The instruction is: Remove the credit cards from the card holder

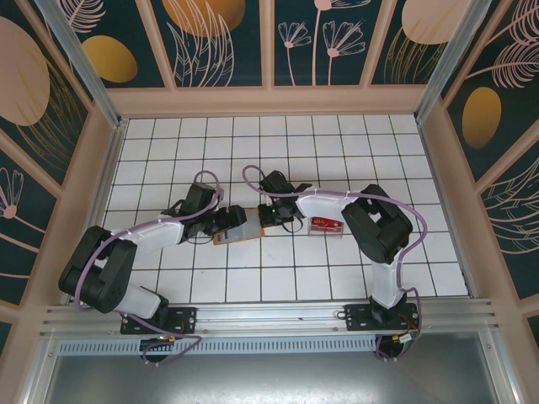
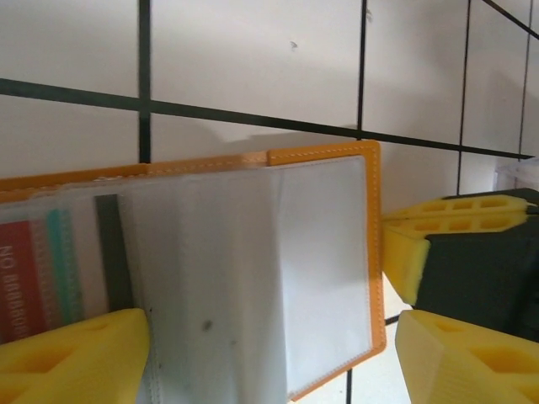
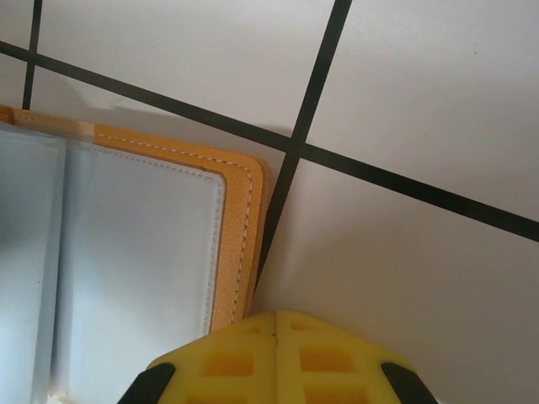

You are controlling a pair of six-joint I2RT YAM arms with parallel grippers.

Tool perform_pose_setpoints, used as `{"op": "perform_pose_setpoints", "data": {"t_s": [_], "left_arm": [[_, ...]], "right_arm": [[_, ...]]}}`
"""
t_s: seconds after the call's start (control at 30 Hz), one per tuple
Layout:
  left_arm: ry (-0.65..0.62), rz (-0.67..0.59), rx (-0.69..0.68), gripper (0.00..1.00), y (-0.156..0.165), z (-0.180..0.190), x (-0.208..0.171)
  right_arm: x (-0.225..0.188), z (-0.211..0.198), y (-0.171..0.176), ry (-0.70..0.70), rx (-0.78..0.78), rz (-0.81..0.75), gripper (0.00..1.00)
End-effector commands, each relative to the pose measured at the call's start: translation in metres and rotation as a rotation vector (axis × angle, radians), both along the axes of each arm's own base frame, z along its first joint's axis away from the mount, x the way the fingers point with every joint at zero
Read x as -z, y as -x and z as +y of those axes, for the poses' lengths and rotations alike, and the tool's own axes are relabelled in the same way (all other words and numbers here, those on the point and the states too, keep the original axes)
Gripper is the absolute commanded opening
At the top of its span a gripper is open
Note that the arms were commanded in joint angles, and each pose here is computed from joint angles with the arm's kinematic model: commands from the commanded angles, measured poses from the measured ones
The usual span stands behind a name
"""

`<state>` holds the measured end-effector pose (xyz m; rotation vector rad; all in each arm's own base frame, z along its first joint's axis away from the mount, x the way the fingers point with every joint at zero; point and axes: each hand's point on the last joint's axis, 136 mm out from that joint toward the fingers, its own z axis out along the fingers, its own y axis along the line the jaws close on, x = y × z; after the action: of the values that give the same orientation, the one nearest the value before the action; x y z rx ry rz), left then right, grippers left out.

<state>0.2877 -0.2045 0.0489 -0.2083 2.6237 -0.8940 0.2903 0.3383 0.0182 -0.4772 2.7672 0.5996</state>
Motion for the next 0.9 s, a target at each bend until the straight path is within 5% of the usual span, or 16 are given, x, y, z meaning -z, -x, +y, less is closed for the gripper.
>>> {"op": "perform_pose_setpoints", "data": {"t_s": [0.0,0.37,0.87], "left_arm": [[0.068,-0.043,0.052,0.78,-0.007,-0.017,-0.017],[0.164,-0.073,0.096,0.76,-0.005,-0.043,-0.040],[-0.128,-0.044,-0.155,0.79,-0.010,0.036,-0.014]], "right_arm": [[0.015,0.010,0.013,0.014,-0.027,0.042,0.00],[0.017,0.010,0.013,0.017,-0.026,0.045,0.00],[0.017,0.010,0.013,0.018,-0.028,0.049,0.00]]}}
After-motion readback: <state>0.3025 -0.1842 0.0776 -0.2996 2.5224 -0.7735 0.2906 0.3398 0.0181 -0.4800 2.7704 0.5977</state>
